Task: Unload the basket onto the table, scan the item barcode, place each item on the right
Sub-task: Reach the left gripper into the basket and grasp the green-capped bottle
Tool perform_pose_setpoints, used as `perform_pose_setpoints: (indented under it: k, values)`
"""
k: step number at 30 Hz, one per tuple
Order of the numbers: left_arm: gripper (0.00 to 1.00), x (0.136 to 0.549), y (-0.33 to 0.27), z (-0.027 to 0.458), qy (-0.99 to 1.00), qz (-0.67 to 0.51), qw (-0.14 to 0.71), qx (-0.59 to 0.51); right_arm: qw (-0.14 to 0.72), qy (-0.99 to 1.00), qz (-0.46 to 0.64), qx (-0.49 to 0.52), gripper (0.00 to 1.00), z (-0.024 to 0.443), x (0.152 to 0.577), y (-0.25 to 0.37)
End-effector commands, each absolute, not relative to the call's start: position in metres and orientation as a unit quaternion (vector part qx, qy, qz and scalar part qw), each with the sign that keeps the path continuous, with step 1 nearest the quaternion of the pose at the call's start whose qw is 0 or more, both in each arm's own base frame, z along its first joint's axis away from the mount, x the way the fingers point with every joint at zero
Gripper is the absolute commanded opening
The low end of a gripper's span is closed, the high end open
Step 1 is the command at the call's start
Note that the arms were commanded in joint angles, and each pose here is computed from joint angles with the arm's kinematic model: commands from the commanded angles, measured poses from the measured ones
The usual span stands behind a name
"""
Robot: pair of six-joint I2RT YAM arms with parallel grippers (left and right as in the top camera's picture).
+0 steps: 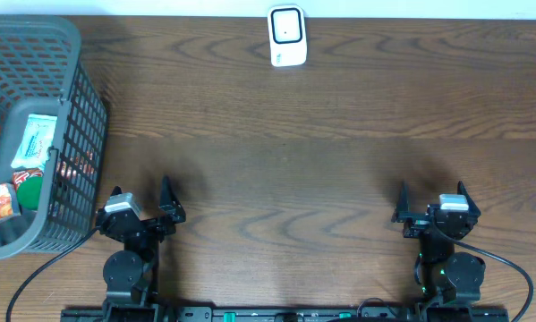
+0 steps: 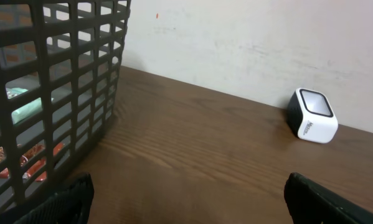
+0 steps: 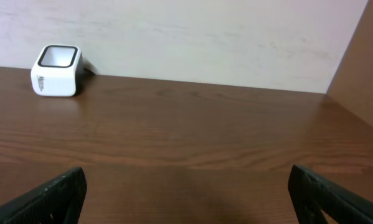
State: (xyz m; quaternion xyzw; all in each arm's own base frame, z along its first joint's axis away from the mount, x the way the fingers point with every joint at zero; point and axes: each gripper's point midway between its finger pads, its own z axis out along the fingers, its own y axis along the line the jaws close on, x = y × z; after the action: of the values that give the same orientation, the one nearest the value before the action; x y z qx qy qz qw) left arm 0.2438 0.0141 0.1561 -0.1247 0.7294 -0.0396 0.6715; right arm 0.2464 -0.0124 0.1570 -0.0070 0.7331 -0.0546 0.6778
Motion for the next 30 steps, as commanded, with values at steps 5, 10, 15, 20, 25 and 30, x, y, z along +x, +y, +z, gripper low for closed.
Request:
perform_pose_setpoints:
  k: [5,10,15,20,25,30]
  values:
    - [0.98,0.244,-0.01,0.143,0.75,-0.079,0.653,-0.07,0.68,0.731,-0.058,-0.011,0.99,0.158,0.246,-0.011]
    - [0.98,0.241,-0.035,0.163,0.744,-0.125,0.656,-0.01,0.68,0.731,-0.058,-0.011,0.99,0.158,0.246,-0.011]
    - [0.98,0.238,-0.042,0.189,0.759,-0.127,0.638,0.019,0.68,0.731,-0.057,-0.011,0.99,0.158,0.246,-0.011]
    - [0.98,0.242,-0.05,0.235,0.779,-0.136,0.611,0.038,0.68,0.731,-0.058,-0.011,0.99,0.158,0.246,-0.011]
    - [0.98,0.25,-0.05,0.285,0.819,-0.134,0.557,0.031,0.68,0.731,-0.057,-0.011,0.99,0.158,0.246,-0.011]
    - [0.98,0.241,-0.06,0.298,0.879,-0.155,0.45,0.036,0.68,0.731,-0.058,-0.011,0.99,0.158,0.246,-0.011]
